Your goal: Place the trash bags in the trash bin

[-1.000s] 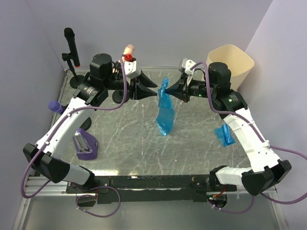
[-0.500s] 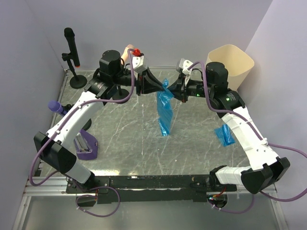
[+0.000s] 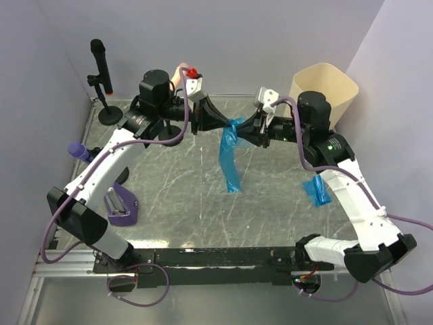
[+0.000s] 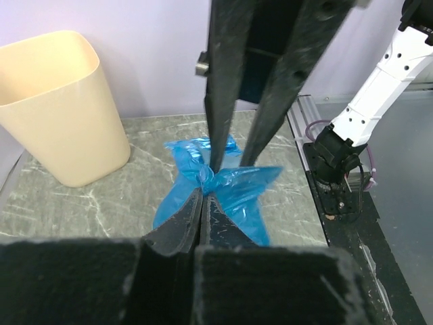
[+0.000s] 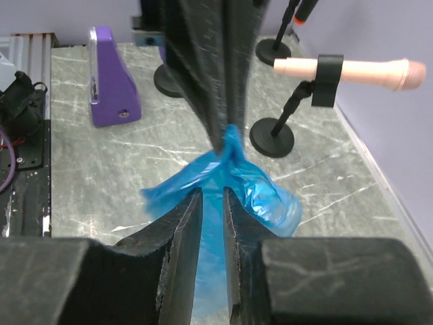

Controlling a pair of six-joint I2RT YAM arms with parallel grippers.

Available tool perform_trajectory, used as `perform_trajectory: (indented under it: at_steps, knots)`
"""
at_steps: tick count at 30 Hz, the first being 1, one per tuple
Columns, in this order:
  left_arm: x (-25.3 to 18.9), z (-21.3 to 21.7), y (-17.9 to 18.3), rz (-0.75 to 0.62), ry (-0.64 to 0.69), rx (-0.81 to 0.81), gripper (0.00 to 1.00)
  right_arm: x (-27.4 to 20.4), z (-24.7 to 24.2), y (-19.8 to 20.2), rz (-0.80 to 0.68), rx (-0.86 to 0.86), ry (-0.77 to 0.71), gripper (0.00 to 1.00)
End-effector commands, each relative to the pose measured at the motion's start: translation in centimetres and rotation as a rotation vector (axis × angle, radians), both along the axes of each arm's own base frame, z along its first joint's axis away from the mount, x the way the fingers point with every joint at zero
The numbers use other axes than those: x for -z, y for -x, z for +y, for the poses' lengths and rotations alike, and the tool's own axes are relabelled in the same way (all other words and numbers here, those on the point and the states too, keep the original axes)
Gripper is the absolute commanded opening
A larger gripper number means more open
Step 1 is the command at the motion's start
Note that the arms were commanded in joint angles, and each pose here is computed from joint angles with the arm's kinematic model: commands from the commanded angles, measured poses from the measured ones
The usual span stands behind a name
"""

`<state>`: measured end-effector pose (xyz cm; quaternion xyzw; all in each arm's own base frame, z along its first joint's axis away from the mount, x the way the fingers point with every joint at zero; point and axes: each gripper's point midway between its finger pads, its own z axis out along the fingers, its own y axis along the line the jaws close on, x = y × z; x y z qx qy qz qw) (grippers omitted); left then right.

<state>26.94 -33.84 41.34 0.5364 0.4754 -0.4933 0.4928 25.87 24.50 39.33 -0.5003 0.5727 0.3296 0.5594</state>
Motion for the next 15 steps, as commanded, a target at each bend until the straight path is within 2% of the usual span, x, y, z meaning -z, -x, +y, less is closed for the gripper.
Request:
perform_trajectory:
  at_steps: [1, 4, 8, 13, 15]
  knots:
    - [-2.4, 0.5, 0.6, -0.028, 0.033, -0.011, 0.01, -2.4, -0.1, 1.1, -0.11, -0.02, -0.022, 0.25]
    - [-2.5, 0.5, 0.8, -0.017, 0.038, -0.007, 0.02, -2.6, 0.0, 1.0, -0.117, -0.021, -0.024, 0.22]
    - [-2.6, 0.6, 1.2, -0.01, 0.037, 0.01, 0.06, -2.4, 0.3, 0.6, -0.125, -0.018, -0.021, 0.23]
    - [-2.5, 0.6, 1.5, 0.006, 0.028, 0.031, 0.09, -2.1, 0.8, -0.5, -0.151, 0.016, -0.009, 0.39]
    - [-2.5, 0.6, 1.5, 0.011, 0.025, 0.039, 0.1, -2.3, 1.1, -0.7, -0.152, 0.016, -0.017, 0.41]
